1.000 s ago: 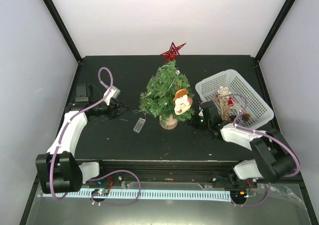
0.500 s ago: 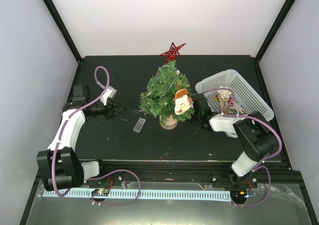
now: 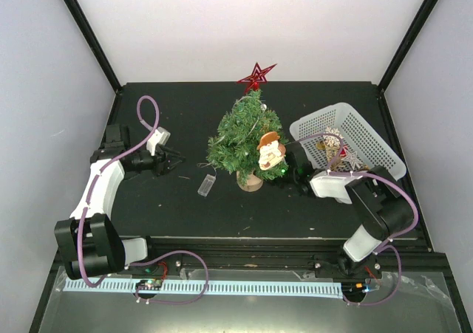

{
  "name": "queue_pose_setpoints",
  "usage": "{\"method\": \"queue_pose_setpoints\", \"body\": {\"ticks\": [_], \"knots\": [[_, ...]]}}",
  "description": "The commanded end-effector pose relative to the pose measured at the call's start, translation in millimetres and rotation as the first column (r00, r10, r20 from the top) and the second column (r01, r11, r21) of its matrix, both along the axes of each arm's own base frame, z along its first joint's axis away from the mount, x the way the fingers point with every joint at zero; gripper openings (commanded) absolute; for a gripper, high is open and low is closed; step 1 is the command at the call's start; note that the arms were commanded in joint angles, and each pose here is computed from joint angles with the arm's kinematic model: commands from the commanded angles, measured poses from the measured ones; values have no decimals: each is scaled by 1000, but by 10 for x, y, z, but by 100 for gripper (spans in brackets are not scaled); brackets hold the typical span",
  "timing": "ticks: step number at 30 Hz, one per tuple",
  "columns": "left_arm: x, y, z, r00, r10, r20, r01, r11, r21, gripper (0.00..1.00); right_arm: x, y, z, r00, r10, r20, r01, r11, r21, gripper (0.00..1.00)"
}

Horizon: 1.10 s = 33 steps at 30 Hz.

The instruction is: Decorate the small christmas tree

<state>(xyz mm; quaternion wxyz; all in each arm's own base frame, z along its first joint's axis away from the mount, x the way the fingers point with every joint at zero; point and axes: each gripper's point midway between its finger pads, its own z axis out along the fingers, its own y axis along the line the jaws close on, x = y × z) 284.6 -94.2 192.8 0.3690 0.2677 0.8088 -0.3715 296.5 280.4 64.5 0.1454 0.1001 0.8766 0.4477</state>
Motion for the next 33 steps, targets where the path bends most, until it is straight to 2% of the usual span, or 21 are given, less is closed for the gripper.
{"method": "queue_pose_setpoints", "body": {"ticks": [1,13,23,33], "knots": [[16,-11,166,998,-25,50,26,999,-21,41,-161,-64,-80,999,31,-26,-32,999,-29,1],[-28,5,210,998,-20,61,20,1000,-11,43,-498,-138,-216,989,113,-96,-117,993,-34,1],[-60,1,208,998,-19,60,20,1000,-12,44,-634,-167,-95,985,158,-72,-160,987,-17,1],[-51,-2,202,998,-21,59,22,1000,-18,45,-653,-49,-226,976,189,-108,-184,982,49,1]]}}
